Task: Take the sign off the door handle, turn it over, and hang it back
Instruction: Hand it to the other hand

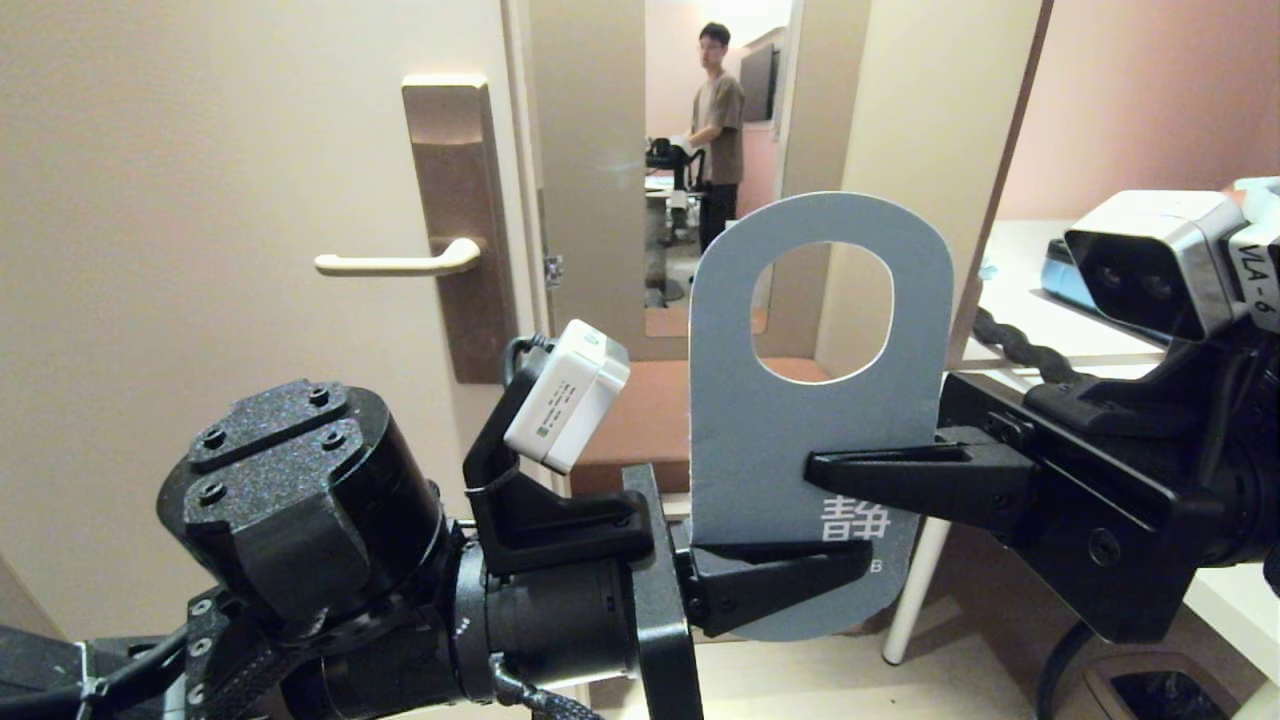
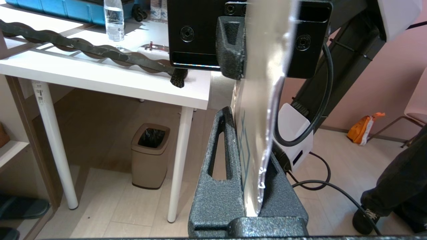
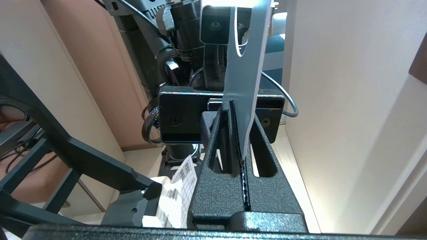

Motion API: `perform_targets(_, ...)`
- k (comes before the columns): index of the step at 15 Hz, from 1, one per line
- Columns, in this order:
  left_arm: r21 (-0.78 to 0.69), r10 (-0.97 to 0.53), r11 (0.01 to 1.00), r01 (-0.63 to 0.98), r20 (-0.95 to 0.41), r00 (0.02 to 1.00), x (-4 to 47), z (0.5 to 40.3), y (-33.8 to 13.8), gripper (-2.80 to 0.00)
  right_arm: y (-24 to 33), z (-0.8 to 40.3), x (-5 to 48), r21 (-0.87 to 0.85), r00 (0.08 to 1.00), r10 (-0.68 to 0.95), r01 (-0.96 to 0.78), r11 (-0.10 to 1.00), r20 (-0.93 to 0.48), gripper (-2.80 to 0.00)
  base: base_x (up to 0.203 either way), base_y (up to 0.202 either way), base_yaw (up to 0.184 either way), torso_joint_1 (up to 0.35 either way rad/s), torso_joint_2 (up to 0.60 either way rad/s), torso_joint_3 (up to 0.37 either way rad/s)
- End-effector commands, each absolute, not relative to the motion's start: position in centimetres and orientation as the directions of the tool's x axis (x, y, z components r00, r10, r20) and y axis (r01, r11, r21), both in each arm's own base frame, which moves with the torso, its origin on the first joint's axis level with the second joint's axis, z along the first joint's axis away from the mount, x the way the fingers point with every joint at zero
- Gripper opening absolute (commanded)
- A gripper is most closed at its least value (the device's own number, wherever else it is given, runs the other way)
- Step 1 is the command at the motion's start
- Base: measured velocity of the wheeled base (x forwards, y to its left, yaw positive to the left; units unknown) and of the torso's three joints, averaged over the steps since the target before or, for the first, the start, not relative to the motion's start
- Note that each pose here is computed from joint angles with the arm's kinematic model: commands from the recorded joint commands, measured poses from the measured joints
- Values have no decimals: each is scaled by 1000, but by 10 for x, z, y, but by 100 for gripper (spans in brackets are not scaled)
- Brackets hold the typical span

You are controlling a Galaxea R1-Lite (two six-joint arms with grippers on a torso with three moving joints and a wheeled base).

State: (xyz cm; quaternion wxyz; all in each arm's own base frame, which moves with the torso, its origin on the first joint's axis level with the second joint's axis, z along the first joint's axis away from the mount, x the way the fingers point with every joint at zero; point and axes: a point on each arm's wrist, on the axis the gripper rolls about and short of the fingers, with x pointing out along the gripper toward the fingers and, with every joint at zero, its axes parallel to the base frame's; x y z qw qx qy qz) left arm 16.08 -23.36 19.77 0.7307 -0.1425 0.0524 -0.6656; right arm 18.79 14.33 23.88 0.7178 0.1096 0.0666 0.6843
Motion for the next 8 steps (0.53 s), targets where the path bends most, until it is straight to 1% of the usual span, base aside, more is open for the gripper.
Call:
perform_targets(1, -276, -987, 69, 959, 120, 105, 160, 199, -233, -280, 141, 239, 185, 245, 50, 997, -969, 35, 58, -280, 0, 0, 0, 0, 0, 0)
perform_targets(3, -276, -987, 69, 959, 120, 105, 160, 199, -233, -280, 141, 240, 183, 242, 50, 997, -970, 34, 60, -280, 0, 0, 0, 0, 0, 0)
perform_targets(4, -275, -987, 68, 959, 120, 104, 160, 199, -234, -280, 140, 240, 184, 242, 51, 997, -970, 35, 60, 0, 0, 0, 0, 0, 0, 0)
perform_targets(8, -275, -987, 69, 959, 119, 105, 160, 198, -233, -280, 140, 237, 184, 247, 56, 997, -968, 41, 54, 0, 0, 0, 0, 0, 0, 0)
